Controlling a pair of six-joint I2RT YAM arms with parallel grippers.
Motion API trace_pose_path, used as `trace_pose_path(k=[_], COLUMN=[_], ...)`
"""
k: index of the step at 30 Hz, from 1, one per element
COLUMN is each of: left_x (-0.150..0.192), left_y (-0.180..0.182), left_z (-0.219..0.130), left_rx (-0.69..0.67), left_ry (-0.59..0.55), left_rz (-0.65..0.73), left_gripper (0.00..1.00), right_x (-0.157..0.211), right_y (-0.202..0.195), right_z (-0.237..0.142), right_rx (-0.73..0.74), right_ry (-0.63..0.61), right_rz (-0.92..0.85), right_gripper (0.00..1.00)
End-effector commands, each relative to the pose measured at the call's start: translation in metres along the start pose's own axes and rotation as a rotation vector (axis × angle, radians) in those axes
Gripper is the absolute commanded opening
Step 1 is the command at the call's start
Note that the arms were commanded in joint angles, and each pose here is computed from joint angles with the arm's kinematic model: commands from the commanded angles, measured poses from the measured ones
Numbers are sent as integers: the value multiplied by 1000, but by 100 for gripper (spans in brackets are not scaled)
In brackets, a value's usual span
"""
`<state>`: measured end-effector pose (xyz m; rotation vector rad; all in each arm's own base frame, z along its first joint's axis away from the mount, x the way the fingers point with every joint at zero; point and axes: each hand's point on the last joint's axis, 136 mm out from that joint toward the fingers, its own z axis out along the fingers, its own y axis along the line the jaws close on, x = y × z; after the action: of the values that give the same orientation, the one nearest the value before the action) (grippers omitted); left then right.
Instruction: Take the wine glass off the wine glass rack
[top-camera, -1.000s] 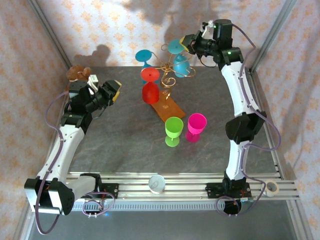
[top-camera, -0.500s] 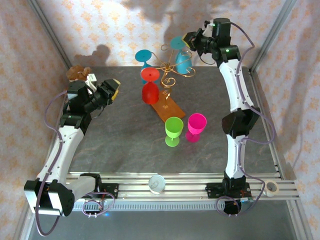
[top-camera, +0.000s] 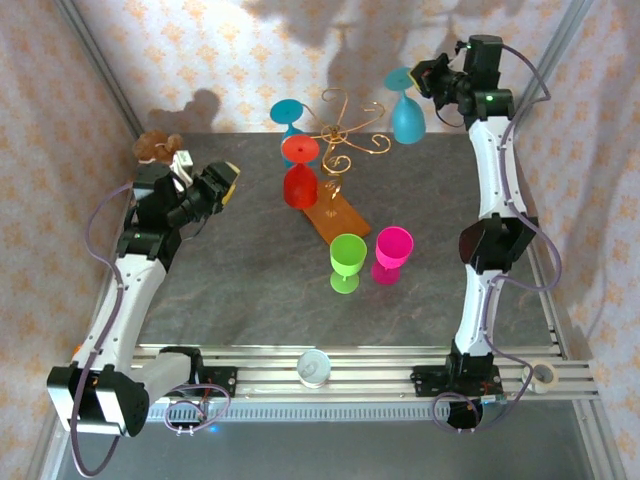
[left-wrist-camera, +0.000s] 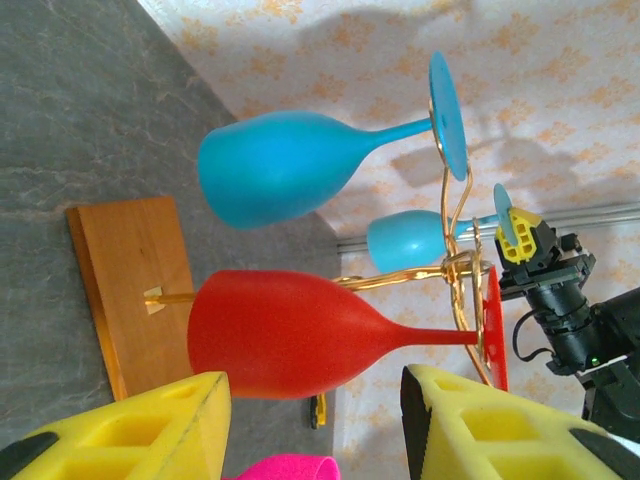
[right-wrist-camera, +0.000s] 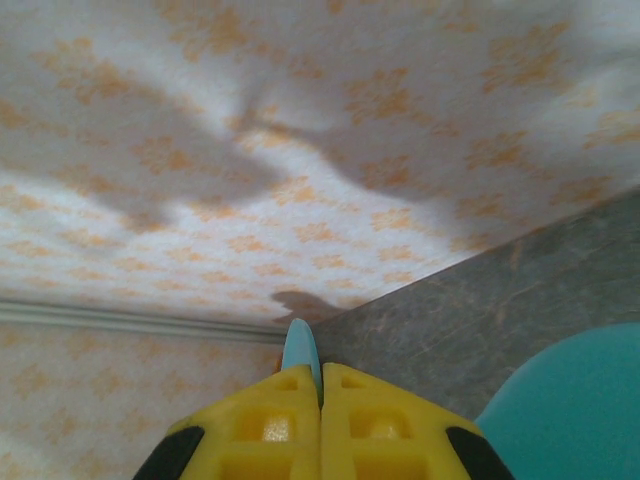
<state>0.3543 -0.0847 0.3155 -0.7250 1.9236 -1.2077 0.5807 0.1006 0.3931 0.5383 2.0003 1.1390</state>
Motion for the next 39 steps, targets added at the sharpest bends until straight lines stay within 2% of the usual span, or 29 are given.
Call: trace_pose_path(k=[1, 5, 13, 17, 22, 28, 33, 39], left_x=[0, 4, 17, 28, 42, 52, 61, 67], left_y=[-6, 0, 12, 26, 42, 48, 46, 46], left_z=[-16, -28, -48, -56, -63, -70, -73, -89], left_rx=[-29, -90, -180, -243, -288, -279, -254, -275], left_ry=[-13, -9, 8, 50, 95, 105, 131, 110], left_rz=[65, 98, 137, 139, 148, 133, 100, 102], left_gripper=[47, 47, 48, 47, 47, 47, 47, 47], right_x=[-10, 2, 53, 90, 154, 215, 258, 309], right_y=[31, 24, 25, 22, 28, 51, 66, 96], right_z=[-56, -86, -144, -173, -203, -240, -246, -241], right_rx=[20, 106, 136, 148, 186, 134, 57, -34], right_ry=[-77, -74, -27, 16, 131, 213, 302, 403], right_rz=[-111, -168, -190, -227, -371, -496, -566, -713], right_gripper=[0, 0, 0, 0, 0, 0, 0, 0])
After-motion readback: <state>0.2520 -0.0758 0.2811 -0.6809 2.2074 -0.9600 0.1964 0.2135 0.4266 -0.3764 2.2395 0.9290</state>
